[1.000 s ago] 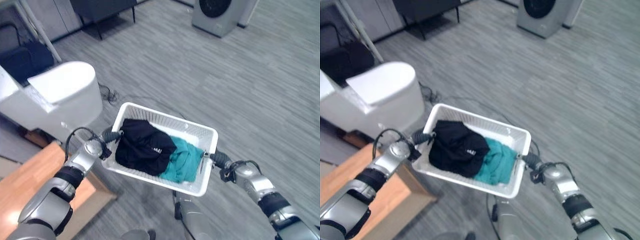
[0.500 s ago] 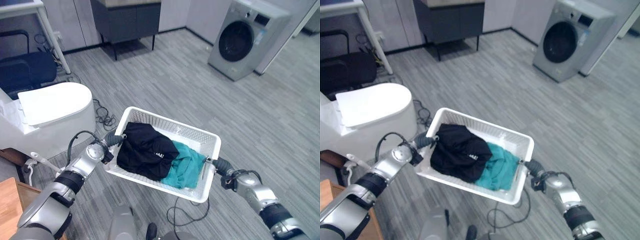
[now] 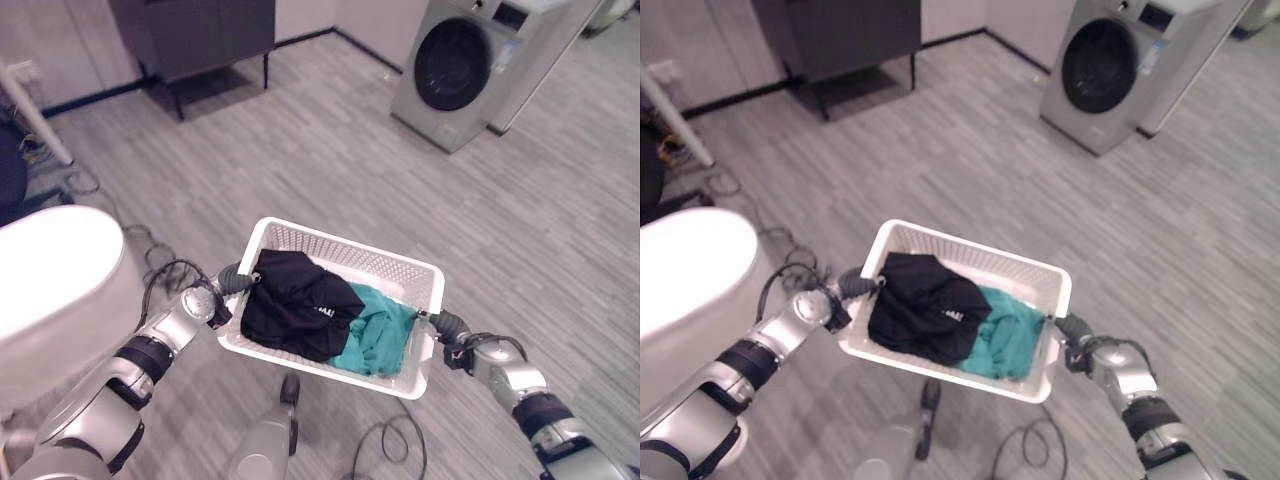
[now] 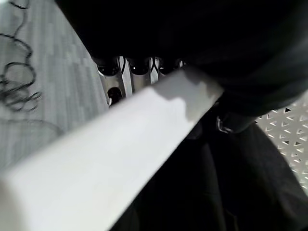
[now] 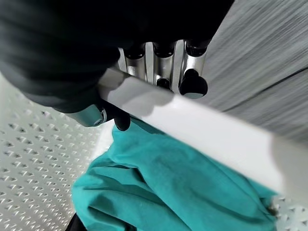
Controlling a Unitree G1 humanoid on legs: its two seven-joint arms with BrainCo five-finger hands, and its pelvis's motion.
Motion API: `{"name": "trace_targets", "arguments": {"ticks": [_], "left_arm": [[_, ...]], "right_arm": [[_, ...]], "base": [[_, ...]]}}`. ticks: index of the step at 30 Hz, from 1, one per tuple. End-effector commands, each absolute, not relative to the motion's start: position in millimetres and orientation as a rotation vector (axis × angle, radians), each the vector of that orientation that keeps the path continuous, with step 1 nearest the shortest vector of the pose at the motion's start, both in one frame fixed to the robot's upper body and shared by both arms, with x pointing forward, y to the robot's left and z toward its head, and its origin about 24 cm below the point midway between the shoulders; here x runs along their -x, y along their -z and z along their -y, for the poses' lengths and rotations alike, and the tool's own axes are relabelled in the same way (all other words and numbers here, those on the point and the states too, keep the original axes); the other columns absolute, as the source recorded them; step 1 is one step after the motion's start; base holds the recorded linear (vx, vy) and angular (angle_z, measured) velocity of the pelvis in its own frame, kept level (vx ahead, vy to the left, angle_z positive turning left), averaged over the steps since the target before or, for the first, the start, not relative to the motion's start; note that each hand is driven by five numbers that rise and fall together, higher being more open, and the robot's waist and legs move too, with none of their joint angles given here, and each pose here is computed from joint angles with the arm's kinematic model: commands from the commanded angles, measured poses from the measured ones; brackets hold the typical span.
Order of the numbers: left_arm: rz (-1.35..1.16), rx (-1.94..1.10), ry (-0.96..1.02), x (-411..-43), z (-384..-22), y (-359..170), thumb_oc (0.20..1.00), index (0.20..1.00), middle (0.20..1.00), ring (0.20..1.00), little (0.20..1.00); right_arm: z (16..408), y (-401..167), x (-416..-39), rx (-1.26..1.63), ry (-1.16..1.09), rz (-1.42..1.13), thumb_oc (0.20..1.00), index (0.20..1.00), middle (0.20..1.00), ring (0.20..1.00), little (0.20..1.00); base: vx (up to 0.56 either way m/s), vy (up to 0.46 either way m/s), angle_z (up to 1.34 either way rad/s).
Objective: Grab the laundry basket,head to the washer,open it,put in the laundry and shut it.
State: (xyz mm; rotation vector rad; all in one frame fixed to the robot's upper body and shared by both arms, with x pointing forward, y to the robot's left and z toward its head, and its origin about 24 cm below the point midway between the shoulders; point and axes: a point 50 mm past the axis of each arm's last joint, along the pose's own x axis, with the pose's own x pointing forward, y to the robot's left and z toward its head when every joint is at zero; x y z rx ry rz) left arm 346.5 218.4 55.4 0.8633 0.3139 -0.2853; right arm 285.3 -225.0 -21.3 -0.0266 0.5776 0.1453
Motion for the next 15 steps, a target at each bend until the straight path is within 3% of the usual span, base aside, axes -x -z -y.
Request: {"name": "trace_targets", "arguments": {"ticks": [1, 7, 15], "left_arm": [[-0.156, -0.830, 0.202, -367.9, -219.2, -99.3, 0.200, 0.200, 0.200, 0.200, 0.200], [-0.149, -0.814, 0.202, -367.3, -219.4, -101.4, 0.200, 0.200, 0.200, 0.200, 0.200], [-0.153, -0.823, 0.191, -364.9, -221.2, -93.7, 0.200, 0.200, 0.200, 0.200, 0.200]], "right_arm": [[250.4, -11.5, -309.0, 0.063, -0.054, -0.440, 0.200, 0.200, 0.200, 0.200, 0.200], [254.8, -20.1, -313.0, 0.101, -0.068, -0.432, 0.200, 0.200, 0.200, 0.200, 0.200], [250.8, -24.8, -309.1, 0.085, -0.100, -0.394, 0.200, 0.200, 0.200, 0.200, 0.200]], "base": [[0.39, 0.227, 0.20], [0.43, 0.062, 0.10], [0.53, -0.142, 0.28]]}}
